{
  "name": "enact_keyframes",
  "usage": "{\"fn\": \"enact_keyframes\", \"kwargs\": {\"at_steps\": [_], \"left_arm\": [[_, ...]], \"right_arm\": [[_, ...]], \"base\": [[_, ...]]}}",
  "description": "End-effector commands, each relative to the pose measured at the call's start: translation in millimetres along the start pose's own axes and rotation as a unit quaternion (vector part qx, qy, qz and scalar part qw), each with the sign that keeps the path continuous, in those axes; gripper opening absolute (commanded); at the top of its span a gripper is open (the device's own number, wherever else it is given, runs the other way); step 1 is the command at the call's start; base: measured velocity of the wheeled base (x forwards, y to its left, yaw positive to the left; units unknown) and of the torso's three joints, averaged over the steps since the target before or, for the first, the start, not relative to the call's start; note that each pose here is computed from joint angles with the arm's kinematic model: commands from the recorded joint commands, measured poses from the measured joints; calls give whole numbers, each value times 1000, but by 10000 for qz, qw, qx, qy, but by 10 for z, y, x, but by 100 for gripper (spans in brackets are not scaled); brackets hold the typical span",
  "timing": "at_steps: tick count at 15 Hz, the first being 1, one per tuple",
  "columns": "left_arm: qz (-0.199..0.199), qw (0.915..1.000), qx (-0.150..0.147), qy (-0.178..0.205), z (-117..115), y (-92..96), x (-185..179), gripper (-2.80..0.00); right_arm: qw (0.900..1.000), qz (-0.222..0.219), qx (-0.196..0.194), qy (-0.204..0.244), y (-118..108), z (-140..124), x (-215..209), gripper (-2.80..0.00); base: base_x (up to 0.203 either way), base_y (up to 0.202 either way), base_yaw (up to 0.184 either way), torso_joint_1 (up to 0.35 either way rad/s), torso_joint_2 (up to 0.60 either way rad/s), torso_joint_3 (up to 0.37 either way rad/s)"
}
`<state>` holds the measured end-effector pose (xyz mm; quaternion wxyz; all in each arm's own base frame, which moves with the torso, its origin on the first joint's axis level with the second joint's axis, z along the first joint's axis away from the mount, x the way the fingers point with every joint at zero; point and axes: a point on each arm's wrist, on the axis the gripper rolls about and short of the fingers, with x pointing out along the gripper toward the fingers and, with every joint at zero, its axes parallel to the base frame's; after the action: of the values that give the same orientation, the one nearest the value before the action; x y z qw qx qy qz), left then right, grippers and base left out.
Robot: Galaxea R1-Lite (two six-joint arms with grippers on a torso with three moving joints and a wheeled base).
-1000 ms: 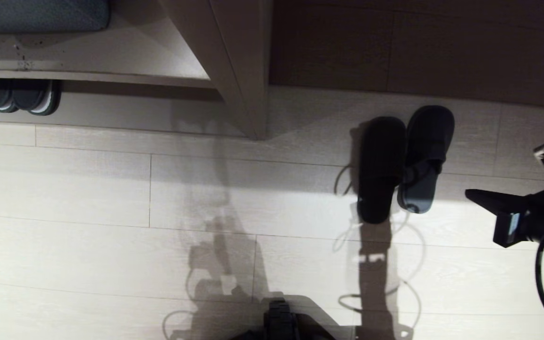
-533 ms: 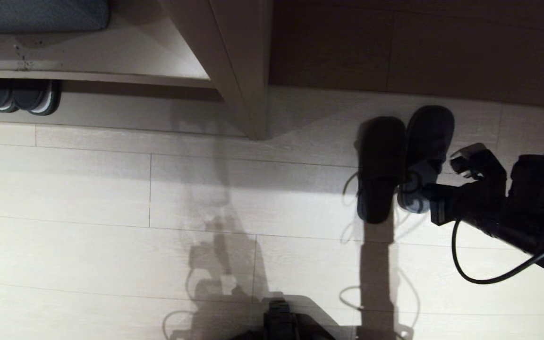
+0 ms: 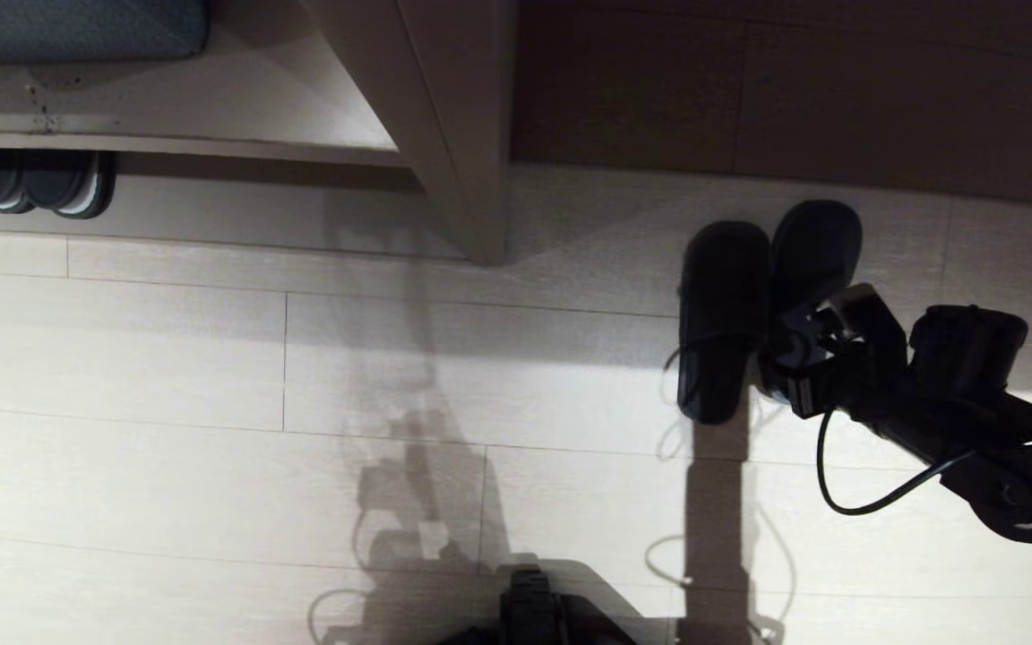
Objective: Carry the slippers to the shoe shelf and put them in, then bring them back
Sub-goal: Pick up the slippers on the floor
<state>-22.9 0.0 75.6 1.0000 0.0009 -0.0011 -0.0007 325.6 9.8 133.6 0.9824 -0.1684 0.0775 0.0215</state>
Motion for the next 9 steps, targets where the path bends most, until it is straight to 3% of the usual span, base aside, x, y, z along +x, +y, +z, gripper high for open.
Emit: {"fn": "enact_keyframes", "kwargs": {"at_steps": [1,5,9], "left_arm": [[-1,10000,-1,3,0,0,1,-280],[-1,10000,-1,3,0,0,1,-280],[-1,10000,-1,3,0,0,1,-280]], "right_arm": [[9999,-49,-17,87,42,-129,117,0],[9964,-491,136,-682,71,-141,396,0],[9941,-542,451,-822,86,-170,489,0]], "base": [[0,0,0,0,0,0],[0,0,0,0,0,0],[0,0,0,0,0,0]]}}
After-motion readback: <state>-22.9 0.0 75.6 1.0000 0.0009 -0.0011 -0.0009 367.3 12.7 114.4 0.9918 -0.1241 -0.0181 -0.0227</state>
